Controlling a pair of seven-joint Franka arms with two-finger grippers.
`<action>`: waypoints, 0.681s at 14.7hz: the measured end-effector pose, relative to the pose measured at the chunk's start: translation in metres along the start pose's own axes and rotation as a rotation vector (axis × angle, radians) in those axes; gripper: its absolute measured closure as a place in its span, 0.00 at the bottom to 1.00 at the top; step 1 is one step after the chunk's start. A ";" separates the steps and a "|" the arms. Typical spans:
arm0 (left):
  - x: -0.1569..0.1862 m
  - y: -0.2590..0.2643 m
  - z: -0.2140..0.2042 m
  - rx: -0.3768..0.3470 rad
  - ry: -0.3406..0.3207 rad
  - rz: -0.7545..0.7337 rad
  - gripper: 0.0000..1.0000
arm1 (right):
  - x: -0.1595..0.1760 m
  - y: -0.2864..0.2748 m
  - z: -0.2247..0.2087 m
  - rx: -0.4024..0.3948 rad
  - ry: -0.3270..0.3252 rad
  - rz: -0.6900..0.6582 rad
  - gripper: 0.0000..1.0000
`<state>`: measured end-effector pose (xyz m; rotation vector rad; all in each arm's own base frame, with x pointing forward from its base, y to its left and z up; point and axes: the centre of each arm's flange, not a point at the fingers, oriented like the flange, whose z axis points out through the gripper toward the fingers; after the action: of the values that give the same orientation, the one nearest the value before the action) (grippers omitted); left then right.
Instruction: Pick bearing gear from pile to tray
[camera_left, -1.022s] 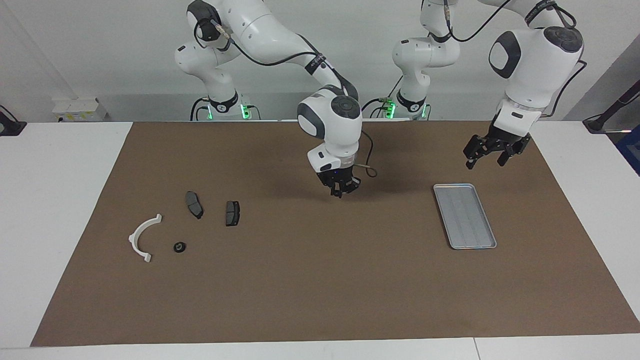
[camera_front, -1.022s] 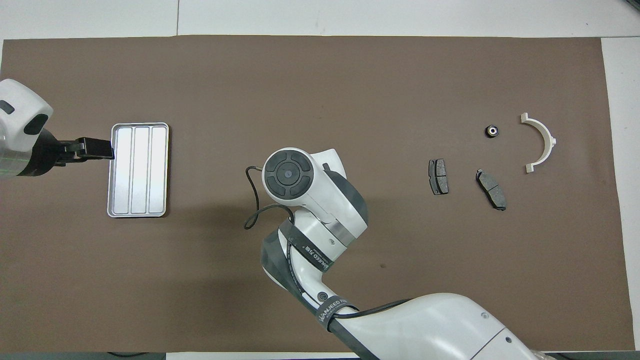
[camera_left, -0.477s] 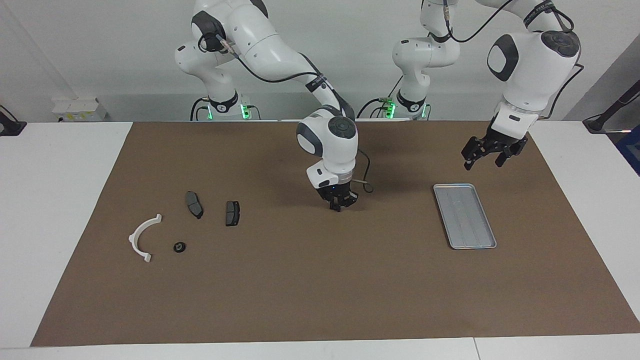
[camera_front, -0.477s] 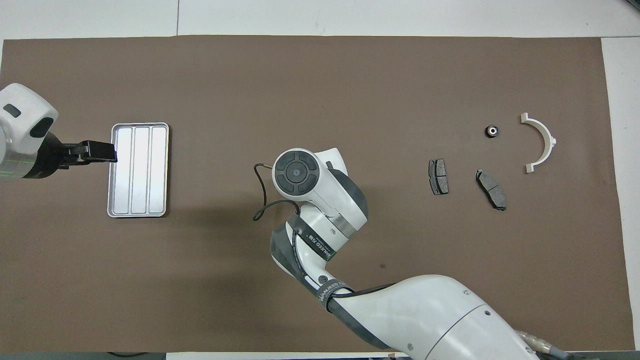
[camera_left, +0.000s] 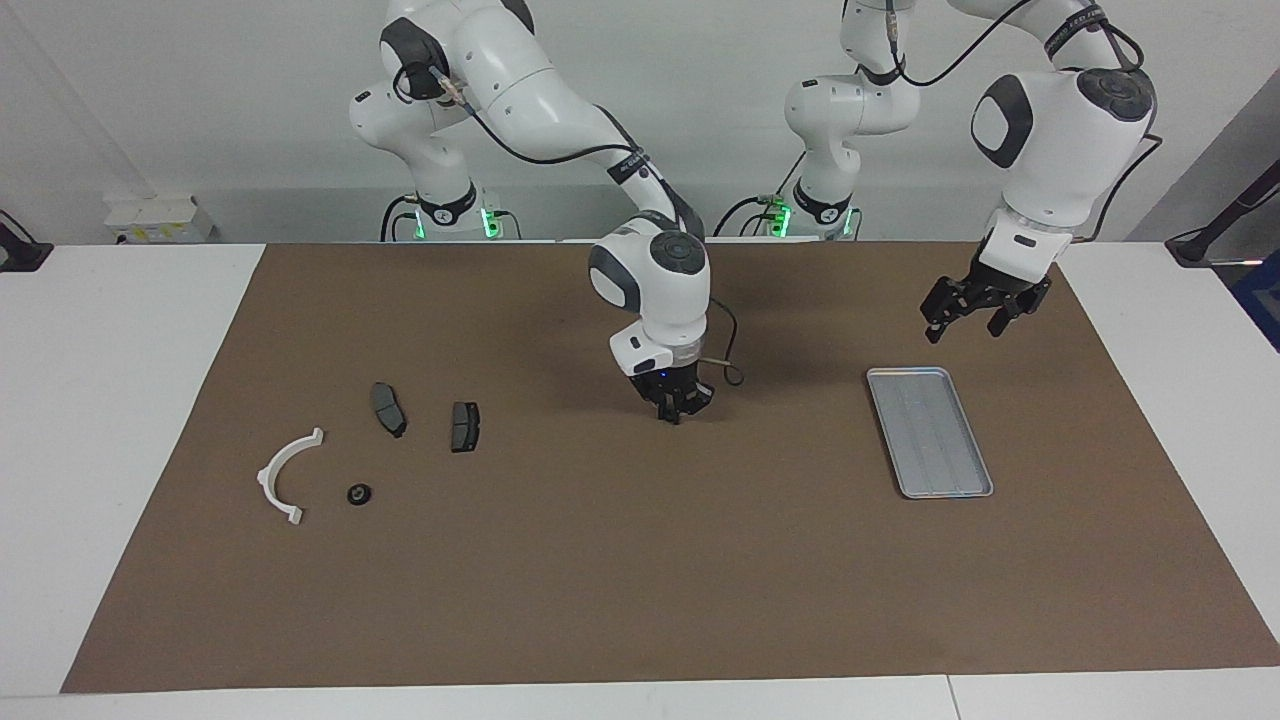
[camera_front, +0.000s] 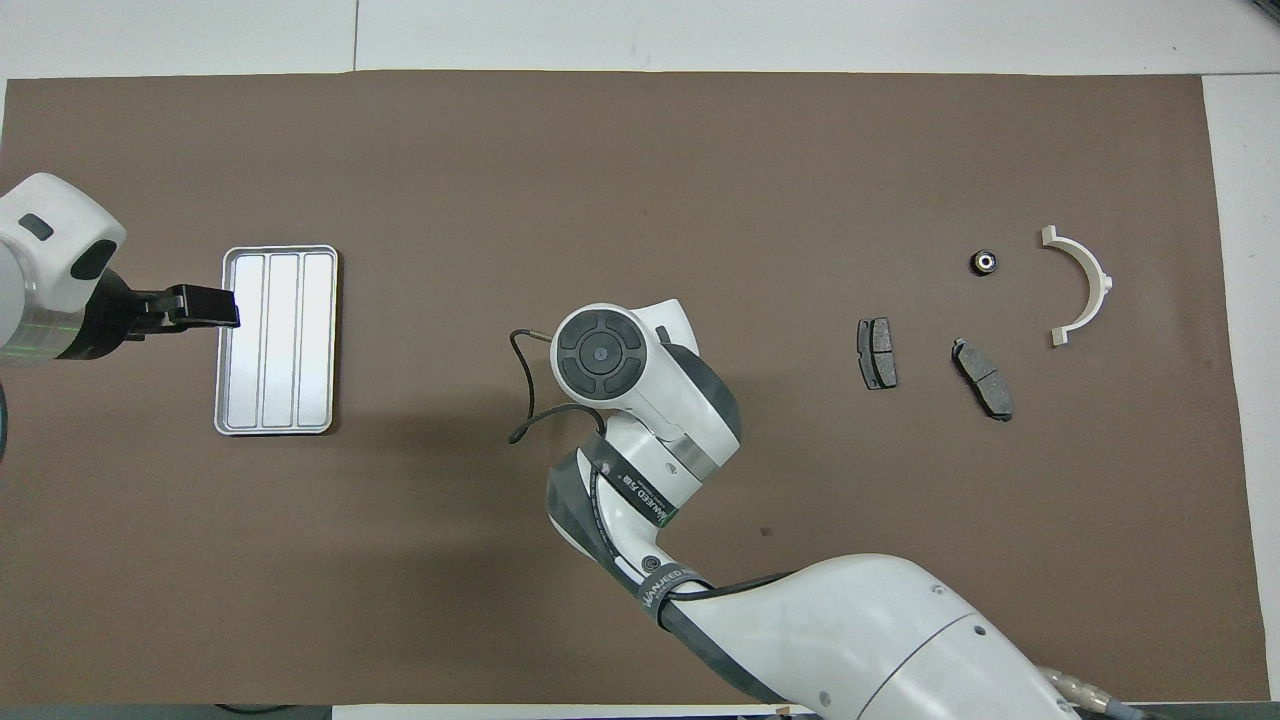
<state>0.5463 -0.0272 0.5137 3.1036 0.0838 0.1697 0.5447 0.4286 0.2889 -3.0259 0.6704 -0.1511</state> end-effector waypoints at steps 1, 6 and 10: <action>0.000 0.000 0.001 0.000 0.000 0.000 0.00 | 0.004 0.002 0.000 -0.001 0.001 0.006 0.60; -0.001 0.000 0.002 0.000 -0.001 0.000 0.00 | 0.033 0.006 -0.024 -0.042 0.004 0.041 0.07; -0.001 0.000 0.002 0.000 -0.002 0.000 0.00 | 0.078 0.023 -0.067 -0.054 0.020 0.042 0.00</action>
<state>0.5459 -0.0272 0.5112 3.1040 0.0839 0.1672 0.5988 0.3737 0.3610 -3.0632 0.7512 -0.1652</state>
